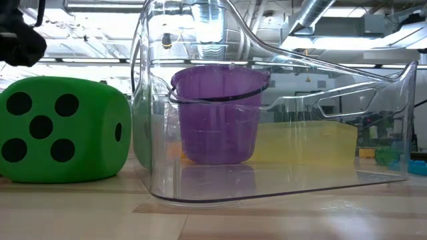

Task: Pick & Place Toys
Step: Put the pink deck of cards into the white bin

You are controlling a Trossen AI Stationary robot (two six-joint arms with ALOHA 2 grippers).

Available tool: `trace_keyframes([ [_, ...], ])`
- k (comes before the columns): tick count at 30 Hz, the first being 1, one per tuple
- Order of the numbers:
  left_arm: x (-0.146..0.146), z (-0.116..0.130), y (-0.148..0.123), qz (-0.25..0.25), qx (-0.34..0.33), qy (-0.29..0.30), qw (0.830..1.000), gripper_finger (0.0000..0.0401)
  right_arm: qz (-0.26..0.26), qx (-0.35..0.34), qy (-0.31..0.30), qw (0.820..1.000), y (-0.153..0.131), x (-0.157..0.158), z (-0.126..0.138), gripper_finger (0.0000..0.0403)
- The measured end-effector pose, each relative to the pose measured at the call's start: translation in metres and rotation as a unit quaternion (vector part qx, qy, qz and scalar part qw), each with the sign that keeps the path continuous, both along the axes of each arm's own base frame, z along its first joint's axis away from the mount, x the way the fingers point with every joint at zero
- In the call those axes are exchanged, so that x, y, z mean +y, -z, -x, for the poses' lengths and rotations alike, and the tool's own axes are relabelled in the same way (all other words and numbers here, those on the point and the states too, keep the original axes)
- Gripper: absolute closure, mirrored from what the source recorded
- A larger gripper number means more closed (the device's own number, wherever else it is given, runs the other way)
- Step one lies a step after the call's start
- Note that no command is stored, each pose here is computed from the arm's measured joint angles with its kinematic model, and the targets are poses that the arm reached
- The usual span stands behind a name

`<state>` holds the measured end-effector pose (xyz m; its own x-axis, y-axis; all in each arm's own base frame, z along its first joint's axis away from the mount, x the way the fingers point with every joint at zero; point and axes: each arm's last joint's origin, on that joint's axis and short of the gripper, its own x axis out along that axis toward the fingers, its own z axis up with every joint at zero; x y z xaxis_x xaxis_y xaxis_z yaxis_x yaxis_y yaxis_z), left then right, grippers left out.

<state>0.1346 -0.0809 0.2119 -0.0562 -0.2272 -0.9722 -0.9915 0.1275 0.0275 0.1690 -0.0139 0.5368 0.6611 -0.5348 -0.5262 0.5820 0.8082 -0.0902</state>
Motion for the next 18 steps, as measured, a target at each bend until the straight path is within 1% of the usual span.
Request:
trace_keyframes([
  [3, -0.001, -0.001, 0.007, 0.007, -0.011, -0.001, 1.000, 0.0250, 0.000, 0.000, 0.000, 1.000, 0.000, 0.000, 0.000, 0.0212],
  [11, 0.001, 0.002, 0.018, 0.001, 0.003, -0.014, 1.000, 0.0254, 0.001, 0.001, 0.001, 1.000, 0.000, -0.001, 0.000, 0.0212],
  [18, 0.001, 0.001, 0.030, 0.012, -0.015, -0.014, 1.000, 0.0255, 0.002, 0.002, 0.015, 1.000, 0.000, -0.006, 0.000, 0.0212],
])
